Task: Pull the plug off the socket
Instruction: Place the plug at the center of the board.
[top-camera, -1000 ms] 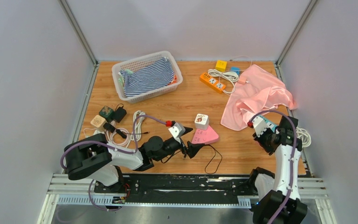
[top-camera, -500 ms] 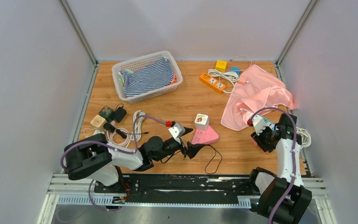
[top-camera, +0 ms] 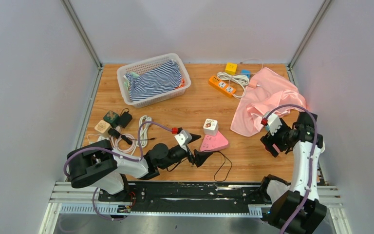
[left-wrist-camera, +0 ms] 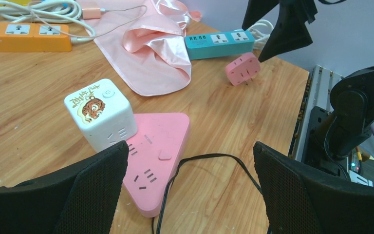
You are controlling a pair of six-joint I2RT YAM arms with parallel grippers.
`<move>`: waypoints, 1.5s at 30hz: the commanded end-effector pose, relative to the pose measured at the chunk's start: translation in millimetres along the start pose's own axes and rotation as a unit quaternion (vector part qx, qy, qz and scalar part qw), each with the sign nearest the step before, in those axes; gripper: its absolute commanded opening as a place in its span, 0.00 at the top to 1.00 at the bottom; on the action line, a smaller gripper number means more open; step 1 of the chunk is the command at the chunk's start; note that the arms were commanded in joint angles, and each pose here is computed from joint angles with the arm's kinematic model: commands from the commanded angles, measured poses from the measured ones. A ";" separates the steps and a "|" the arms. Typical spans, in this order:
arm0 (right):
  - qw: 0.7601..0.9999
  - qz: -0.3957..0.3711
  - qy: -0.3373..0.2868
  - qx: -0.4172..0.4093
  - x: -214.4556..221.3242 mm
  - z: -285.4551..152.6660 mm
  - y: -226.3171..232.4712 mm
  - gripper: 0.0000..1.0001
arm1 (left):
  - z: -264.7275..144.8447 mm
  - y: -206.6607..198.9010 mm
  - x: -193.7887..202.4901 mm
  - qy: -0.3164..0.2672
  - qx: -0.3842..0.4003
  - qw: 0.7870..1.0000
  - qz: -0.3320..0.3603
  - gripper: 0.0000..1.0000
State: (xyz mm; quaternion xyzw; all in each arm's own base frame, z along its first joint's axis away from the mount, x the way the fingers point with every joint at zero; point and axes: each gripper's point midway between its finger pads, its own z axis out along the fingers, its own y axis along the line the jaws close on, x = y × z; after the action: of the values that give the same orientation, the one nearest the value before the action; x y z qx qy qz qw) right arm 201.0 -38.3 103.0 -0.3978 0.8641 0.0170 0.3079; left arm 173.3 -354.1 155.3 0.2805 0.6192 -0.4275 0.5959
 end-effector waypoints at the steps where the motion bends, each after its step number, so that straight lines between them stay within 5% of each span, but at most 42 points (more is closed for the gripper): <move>1: 0.999 0.007 -0.043 -0.032 -25.0 -20.1 13.9 0.18 | -2.1 -1.7 -10.6 -0.023 0.005 1.000 -0.003 0.00; 14: 0.997 -0.003 -0.059 -0.058 -32.8 -27.1 26.9 0.20 | -2.4 -1.9 -10.1 -0.023 0.007 1.000 -0.004 0.00; 25: 0.990 0.012 0.114 -0.086 41.3 -8.5 20.5 0.62 | -3.0 -3.3 -11.0 -0.027 0.011 1.000 -0.004 0.00; 45: 0.980 0.065 0.098 -0.158 34.9 26.2 21.9 0.65 | -3.6 -4.3 -11.0 -0.029 0.015 0.999 -0.003 0.00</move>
State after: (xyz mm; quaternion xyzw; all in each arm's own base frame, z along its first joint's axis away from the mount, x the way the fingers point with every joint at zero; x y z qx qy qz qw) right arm 170.3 -45.0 46.8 -0.3887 0.9022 0.1340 0.1305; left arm 169.6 -353.2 160.8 0.2794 0.6070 -0.4395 0.6002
